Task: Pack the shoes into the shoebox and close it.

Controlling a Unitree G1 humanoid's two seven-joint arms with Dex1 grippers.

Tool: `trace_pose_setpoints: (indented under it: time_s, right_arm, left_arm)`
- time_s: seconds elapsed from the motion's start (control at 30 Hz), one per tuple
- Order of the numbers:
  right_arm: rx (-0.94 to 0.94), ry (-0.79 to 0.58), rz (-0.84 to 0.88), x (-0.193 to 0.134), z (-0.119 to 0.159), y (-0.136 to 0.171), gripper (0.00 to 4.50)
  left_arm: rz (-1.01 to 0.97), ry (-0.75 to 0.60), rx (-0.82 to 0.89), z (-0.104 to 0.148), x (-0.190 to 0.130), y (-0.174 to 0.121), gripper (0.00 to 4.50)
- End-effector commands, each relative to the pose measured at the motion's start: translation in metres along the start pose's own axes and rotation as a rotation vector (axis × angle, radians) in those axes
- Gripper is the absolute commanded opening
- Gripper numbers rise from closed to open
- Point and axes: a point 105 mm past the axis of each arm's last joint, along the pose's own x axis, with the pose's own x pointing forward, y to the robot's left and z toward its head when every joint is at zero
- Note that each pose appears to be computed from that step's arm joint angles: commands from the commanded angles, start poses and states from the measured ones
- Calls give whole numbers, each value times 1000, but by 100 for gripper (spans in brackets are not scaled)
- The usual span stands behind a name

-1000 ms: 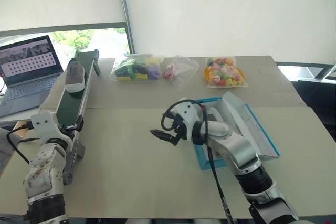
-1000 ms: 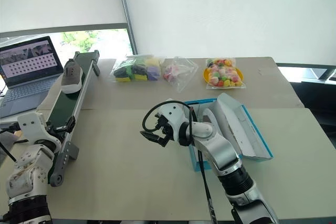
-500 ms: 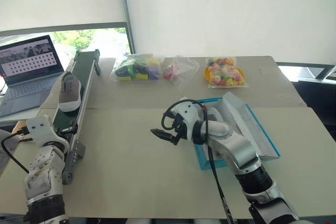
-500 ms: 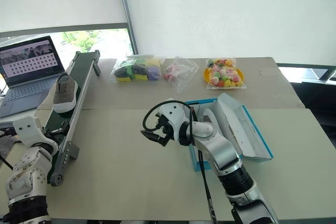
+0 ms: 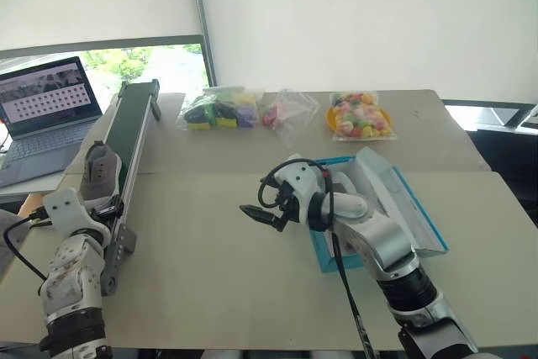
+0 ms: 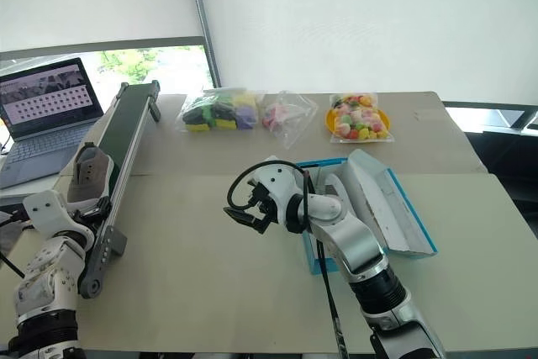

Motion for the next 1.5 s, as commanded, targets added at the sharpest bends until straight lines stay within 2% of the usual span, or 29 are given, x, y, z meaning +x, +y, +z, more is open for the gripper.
trace_pose_setpoints:
  time_s: [0.03,0.1,0.17,0.37,0.43,0.53,0.63,0.7,0.8,0.87,1.0,1.17,1.43,1.5]
  right_arm:
    - [-16,-73,-14,-4,22,-2,450]
    - [-16,-82,-17,-5,25,-2,450]
    - [-17,-86,-19,-6,27,-3,450]
    - [-21,-85,-27,-7,29,-6,450]
    - [-25,-81,-31,-7,29,-7,450]
    - [-21,-81,-41,-7,28,-9,450]
    - [3,-89,-55,-6,29,-13,450]
    - [46,-107,-70,-6,32,-17,450]
    - [191,-140,-134,-6,38,-34,450]
    - [385,-171,-169,-5,41,-46,450]
    - [802,-266,-152,-1,56,-59,450]
    - [988,-312,-122,-3,73,-65,450]
    - [990,-316,-124,-6,84,-63,450]
    - [986,-319,-110,-6,86,-58,398]
  left_arm:
    - [21,-24,-58,10,1,4,398]
    - [19,-17,-71,9,1,4,344]
    - [18,-15,-70,9,2,4,310]
    - [9,-18,-70,10,2,1,257]
    - [-17,-96,-95,25,0,-5,257]
    - [-113,-268,-176,61,-10,-23,257]
    - [-246,-327,-303,82,-18,-51,257]
    - [-332,-315,-352,86,-23,-70,257]
    - [-567,-243,-457,88,-40,-120,257]
    - [-764,-155,-520,84,-61,-158,257]
    - [-1044,20,-425,57,-101,-205,257]
    - [-1173,99,-375,44,-124,-229,257]
    - [-1185,108,-349,41,-122,-234,257]
    - [-1189,104,-344,41,-122,-234,257]
